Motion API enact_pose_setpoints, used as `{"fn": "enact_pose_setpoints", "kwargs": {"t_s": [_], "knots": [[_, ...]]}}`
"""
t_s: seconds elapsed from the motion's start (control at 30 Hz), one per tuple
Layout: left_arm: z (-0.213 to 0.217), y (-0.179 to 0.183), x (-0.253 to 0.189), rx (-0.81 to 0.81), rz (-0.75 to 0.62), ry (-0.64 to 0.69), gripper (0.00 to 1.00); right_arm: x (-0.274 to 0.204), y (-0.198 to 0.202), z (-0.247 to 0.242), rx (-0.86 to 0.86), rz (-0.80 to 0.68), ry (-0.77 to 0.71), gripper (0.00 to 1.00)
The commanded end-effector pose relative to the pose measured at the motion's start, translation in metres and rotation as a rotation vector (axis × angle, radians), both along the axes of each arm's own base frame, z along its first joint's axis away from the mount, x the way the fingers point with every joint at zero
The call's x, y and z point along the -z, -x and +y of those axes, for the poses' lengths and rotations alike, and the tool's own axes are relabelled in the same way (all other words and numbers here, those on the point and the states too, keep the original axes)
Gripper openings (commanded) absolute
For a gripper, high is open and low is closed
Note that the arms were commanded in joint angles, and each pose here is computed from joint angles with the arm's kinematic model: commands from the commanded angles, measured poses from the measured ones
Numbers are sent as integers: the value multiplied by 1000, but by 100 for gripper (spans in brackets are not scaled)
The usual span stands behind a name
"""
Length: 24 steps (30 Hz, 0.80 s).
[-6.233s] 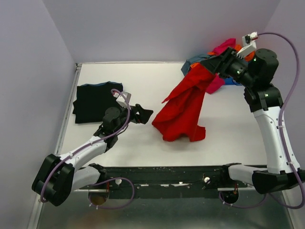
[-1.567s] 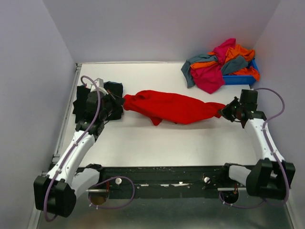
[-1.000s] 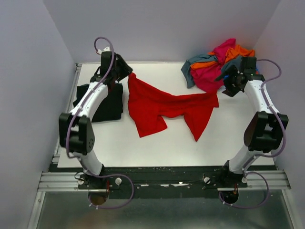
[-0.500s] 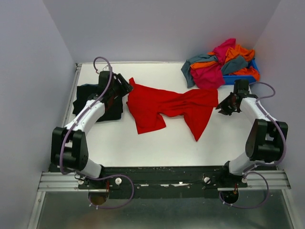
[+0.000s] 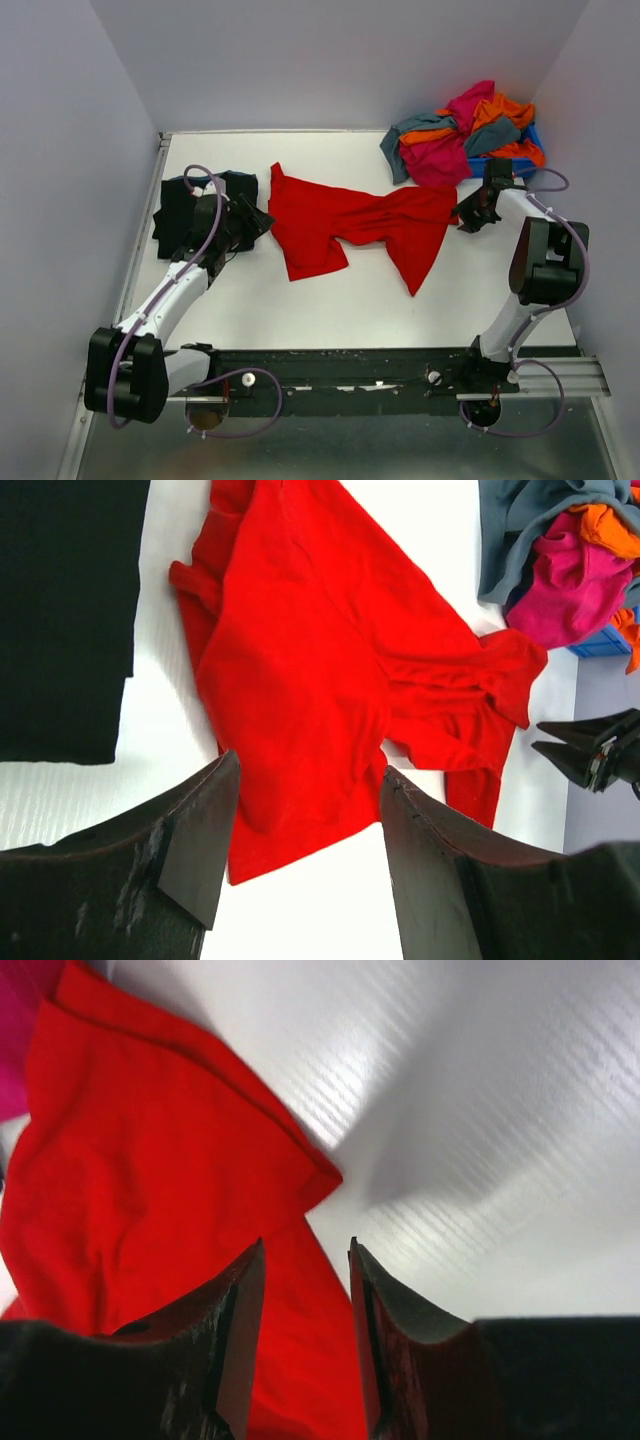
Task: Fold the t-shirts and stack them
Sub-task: Flatten out the tshirt
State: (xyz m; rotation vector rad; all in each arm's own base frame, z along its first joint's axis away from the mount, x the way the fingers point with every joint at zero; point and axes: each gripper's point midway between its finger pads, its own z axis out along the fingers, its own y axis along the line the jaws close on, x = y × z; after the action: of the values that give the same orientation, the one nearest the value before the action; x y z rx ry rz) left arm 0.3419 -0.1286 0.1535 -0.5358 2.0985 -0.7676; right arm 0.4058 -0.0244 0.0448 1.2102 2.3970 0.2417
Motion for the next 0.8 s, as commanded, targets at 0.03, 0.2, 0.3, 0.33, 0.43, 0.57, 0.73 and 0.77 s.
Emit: {"fn": "enact_pose_setpoints", "kwargs": {"t_s": [0.03, 0.2, 0.3, 0.33, 0.43, 0.57, 0.73, 0.77], "knots": [[3, 13, -7, 15, -39, -17, 67, 13, -16, -15, 78, 19, 32, 46], [9, 18, -7, -37, -84, 8, 67, 31, -21, -12, 101, 58, 2, 42], [10, 17, -8, -44, -88, 10, 68, 33, -25, -12, 109, 77, -3, 37], [10, 17, -7, -41, -84, 6, 68, 33, -25, -15, 124, 82, 4, 27], [10, 16, -2, -35, -68, -4, 67, 24, -26, -18, 128, 63, 19, 1], [9, 13, 7, -29, -43, -15, 68, 0, -20, -18, 113, 13, 37, 1], [2, 8, 22, -8, -6, 2, 66, -42, -1, -7, 48, -82, 24, 1], [1, 7, 25, -8, 4, 0, 66, -47, 8, -1, 28, -100, 4, 1]]}}
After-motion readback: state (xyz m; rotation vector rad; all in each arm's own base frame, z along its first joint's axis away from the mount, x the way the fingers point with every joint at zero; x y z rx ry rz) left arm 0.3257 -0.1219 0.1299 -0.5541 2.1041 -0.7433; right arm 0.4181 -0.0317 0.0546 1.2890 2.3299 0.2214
